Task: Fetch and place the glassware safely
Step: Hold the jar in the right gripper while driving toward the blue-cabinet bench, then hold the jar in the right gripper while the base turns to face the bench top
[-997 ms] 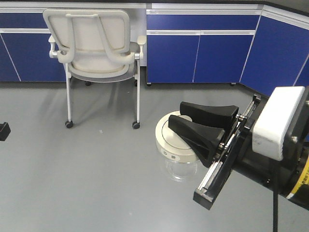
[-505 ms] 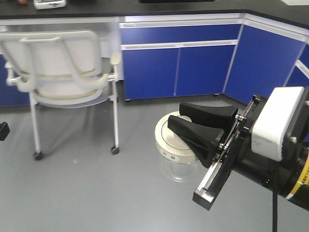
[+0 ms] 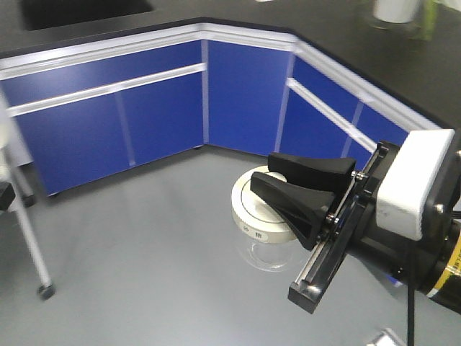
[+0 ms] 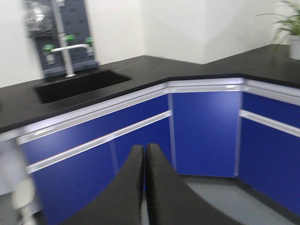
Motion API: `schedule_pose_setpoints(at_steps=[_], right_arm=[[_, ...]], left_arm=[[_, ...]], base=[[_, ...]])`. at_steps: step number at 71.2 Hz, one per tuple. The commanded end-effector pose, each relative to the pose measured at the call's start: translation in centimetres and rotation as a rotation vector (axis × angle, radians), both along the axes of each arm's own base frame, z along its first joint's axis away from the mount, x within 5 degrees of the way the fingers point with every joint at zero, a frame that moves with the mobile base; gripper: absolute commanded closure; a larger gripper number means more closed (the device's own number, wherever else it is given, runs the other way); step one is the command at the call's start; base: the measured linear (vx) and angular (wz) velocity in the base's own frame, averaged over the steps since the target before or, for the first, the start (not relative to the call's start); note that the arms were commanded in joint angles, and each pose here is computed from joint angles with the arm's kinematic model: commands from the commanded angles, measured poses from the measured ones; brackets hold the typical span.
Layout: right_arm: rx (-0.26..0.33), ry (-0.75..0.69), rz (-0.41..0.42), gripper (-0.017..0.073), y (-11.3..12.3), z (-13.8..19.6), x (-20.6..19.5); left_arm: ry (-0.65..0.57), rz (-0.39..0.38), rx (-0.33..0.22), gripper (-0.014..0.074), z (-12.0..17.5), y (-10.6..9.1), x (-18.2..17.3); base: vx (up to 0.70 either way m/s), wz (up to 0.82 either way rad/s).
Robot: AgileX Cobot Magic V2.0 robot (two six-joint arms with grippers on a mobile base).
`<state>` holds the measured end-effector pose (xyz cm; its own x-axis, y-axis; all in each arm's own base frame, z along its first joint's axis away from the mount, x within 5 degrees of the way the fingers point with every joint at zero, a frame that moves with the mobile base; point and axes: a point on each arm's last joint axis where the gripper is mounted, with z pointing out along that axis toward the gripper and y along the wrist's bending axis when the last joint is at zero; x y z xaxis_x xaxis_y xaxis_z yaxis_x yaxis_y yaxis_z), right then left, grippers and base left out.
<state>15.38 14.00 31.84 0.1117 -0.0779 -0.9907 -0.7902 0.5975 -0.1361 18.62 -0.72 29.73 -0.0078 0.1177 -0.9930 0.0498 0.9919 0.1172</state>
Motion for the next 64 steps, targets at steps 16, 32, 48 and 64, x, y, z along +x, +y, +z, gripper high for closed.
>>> schedule_pose_setpoints(at_steps=[16,32,48,64], right_arm=[[0.089,-0.063,0.045,0.0563,0.13,1.92,-0.51],[0.089,-0.063,0.045,0.0563,0.13,1.92,-0.51],[0.089,-0.063,0.045,0.0563,0.13,1.92,-0.51],[0.089,-0.063,0.045,0.0563,0.13,1.92,-0.51]], left_arm=[[-0.104,-0.008,-0.013,0.0601,1.61,-0.13,-0.05],[-0.104,-0.008,-0.013,0.0601,1.61,-0.13,-0.05],[-0.104,-0.008,-0.013,0.0601,1.61,-0.13,-0.05],[-0.104,-0.008,-0.013,0.0601,1.61,-0.13,-0.05]], base=[[0.20,-0.75],[0.20,-0.68],[0.19,-0.63],[0.16,-0.63]])
